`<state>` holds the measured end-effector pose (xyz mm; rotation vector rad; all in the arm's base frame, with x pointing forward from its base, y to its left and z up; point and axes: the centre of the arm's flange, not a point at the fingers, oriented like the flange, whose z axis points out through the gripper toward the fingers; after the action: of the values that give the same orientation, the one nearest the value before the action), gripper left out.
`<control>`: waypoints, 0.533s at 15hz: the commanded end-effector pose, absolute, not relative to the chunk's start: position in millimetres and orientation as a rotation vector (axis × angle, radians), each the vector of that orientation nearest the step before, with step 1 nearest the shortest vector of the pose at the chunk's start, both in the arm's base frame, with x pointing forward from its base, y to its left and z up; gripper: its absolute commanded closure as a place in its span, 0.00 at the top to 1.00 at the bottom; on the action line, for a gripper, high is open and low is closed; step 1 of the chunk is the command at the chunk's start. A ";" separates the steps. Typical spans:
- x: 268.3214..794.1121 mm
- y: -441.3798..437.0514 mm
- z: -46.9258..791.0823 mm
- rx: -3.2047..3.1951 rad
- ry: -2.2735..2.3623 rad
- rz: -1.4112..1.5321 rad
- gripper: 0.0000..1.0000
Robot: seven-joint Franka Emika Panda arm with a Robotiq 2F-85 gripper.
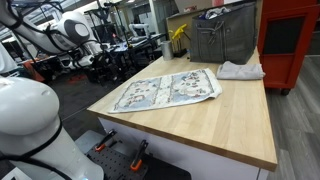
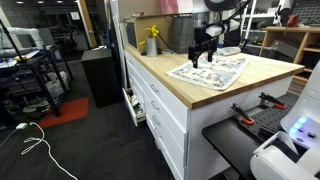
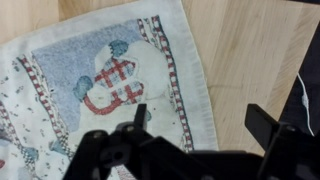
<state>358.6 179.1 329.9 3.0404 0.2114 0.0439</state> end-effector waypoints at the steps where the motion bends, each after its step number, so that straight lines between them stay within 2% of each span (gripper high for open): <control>1: 382.7 189.9 310.9 2.986 0.247 0.009 1.00; 8: 389.5 203.9 286.5 2.868 0.355 -0.007 1.00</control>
<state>384.7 194.5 292.8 2.8966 0.3522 0.0001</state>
